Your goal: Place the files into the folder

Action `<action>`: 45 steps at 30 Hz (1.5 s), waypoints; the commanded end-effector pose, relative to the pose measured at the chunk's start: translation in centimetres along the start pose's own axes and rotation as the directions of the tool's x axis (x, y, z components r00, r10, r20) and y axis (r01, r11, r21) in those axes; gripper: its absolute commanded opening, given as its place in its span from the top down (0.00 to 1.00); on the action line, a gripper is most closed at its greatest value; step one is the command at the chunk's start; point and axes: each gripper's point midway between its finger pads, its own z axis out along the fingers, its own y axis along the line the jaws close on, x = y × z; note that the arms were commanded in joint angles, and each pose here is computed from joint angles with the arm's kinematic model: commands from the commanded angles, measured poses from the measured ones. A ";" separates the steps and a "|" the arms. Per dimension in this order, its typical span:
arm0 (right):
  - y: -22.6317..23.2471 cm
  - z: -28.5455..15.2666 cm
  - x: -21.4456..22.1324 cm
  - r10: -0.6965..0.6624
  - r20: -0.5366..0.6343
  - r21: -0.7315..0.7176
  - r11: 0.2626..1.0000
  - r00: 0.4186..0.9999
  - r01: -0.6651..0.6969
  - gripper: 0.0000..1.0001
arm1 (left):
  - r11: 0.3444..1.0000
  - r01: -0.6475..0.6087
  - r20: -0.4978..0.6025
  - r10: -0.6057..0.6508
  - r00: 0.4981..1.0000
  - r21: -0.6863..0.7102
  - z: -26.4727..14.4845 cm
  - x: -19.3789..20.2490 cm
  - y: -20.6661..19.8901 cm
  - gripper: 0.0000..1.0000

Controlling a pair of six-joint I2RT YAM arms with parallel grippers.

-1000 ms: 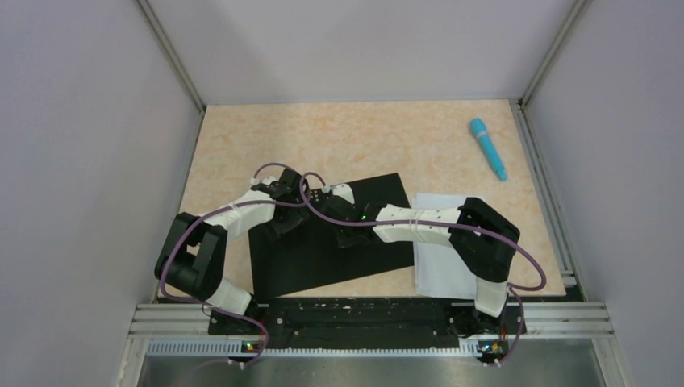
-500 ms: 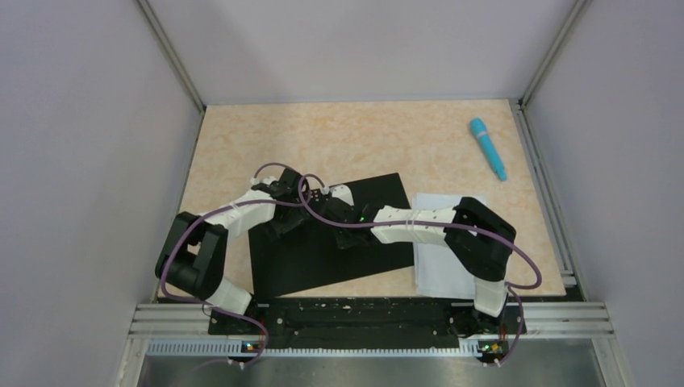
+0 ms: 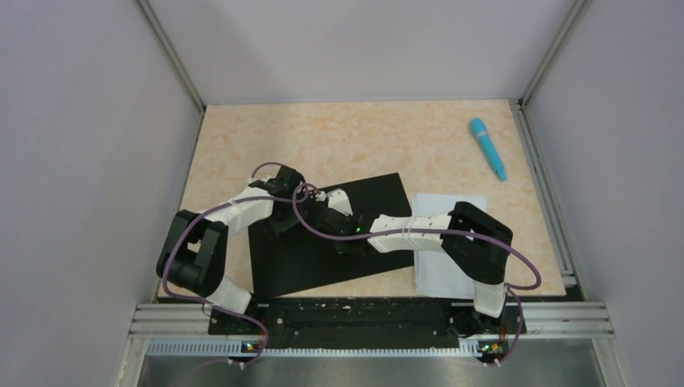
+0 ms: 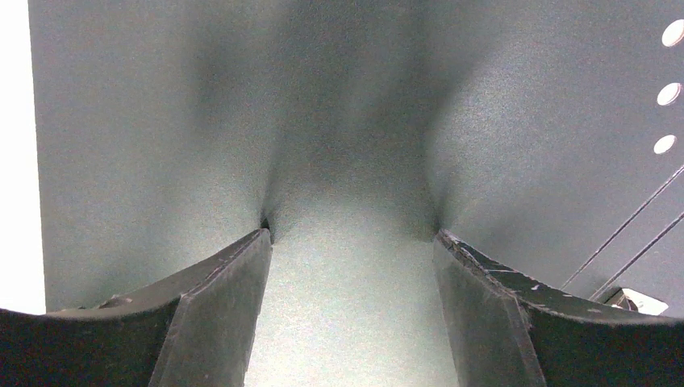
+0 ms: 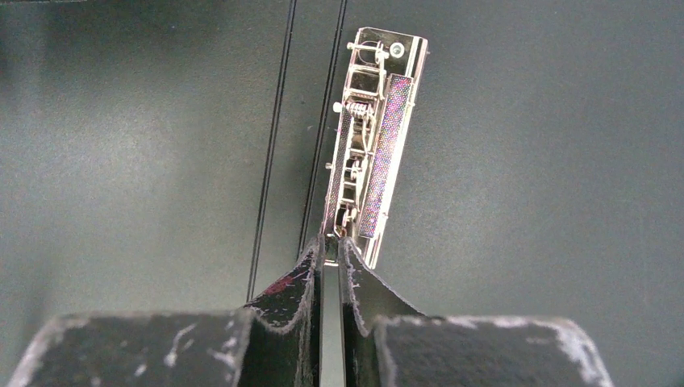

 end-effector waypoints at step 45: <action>-4.7 -1.3 0.9 -0.043 -0.041 0.154 0.987 0.998 0.049 0.91 | 0.997 0.041 -0.055 -0.045 0.997 -0.069 2.5 -0.6 2.9 0.21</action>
